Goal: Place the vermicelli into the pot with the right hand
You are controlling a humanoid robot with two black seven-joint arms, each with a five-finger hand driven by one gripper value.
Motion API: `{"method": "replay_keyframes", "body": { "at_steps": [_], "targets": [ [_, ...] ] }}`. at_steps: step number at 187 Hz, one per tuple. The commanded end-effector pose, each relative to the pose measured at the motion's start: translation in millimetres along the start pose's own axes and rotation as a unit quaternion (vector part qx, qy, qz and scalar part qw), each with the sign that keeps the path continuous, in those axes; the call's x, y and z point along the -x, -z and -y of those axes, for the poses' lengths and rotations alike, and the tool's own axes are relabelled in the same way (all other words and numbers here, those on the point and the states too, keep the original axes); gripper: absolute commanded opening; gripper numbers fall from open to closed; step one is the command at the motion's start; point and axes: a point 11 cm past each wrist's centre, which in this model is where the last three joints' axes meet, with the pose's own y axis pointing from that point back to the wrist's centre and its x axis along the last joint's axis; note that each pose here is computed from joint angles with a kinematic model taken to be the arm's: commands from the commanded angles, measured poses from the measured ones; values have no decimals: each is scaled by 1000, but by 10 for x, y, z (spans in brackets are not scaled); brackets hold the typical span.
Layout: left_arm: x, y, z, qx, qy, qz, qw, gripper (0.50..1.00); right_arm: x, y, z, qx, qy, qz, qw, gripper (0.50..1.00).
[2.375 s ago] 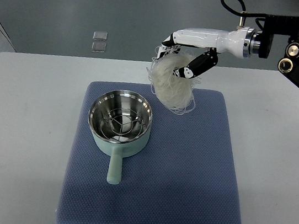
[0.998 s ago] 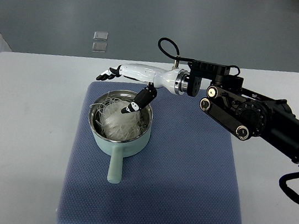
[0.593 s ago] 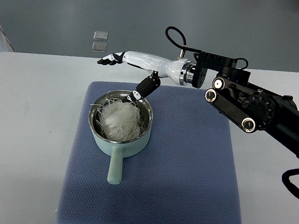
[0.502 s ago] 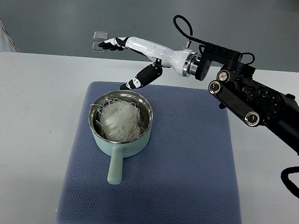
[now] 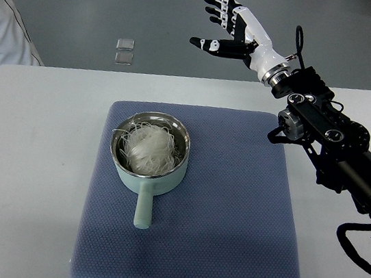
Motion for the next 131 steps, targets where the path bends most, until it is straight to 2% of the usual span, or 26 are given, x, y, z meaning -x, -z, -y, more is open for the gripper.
{"method": "replay_keyframes", "body": {
  "at_steps": [1,42,78,131],
  "targets": [
    [0,0,0,0,0,0,1000,1000,-235,-88,-45,9,-69,69,995,919],
    [0,-1,0,0,0,-1,1000,1000,-581,-296,-202,27,-155,158,975,919],
    [0,-1,0,0,0,-1,1000,1000,-867,-599,-488,55,-208,190,958,919],
    [0,-1,0,0,0,-1,1000,1000,-874,-970,-796,85,-239,254,933,919]
  ]
}}
